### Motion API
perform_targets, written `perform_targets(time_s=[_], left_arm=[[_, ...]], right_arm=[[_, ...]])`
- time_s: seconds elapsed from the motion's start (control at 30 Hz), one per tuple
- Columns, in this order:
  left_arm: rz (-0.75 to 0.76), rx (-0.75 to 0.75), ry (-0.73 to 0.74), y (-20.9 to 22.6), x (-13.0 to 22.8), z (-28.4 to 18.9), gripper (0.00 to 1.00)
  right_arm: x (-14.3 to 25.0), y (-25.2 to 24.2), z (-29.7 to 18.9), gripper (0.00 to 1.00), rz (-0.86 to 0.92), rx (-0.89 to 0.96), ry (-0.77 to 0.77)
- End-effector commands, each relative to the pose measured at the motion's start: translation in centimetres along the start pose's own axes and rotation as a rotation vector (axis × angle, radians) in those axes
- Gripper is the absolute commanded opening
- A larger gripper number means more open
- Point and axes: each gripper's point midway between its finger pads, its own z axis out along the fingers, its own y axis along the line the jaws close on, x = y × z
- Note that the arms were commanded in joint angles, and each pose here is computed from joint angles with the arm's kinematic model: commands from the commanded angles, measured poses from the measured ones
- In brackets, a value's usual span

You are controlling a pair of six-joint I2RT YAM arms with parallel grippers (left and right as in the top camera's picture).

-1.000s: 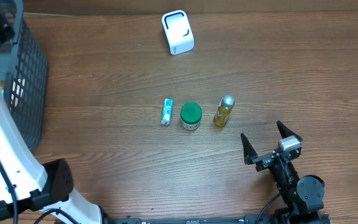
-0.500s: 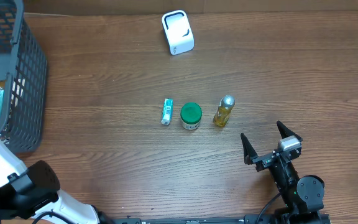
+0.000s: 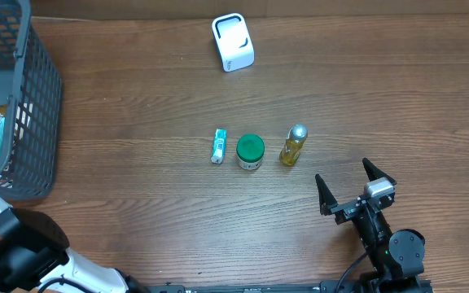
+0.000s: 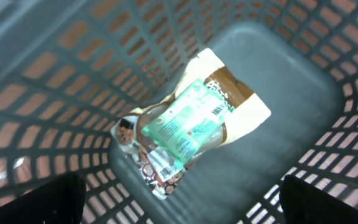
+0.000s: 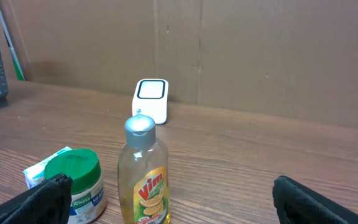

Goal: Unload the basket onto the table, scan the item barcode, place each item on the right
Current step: 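Reach into the basket and grasp the brown-and-white bread bag with left gripper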

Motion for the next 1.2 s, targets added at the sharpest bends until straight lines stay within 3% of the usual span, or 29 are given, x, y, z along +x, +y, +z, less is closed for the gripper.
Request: perform_targets(time_s=[0.0, 0.73, 1.17], left_arm=[[0.137, 0.019, 0.09, -0.7, 2.0, 4.2, 1.0], [0.49, 0.008, 0.323, -1.6, 7.5, 15.8, 1.0], [0.652, -0.039, 0.252, -2.5, 6.0, 18.0, 1.0]], right_arm=[[0.2, -0.2, 0.0, 1.0, -0.004, 0.013, -0.001], [0.2, -0.2, 0.0, 1.0, -0.004, 0.013, -0.001], [0.2, -0.2, 0.0, 1.0, -0.004, 0.013, -0.001]])
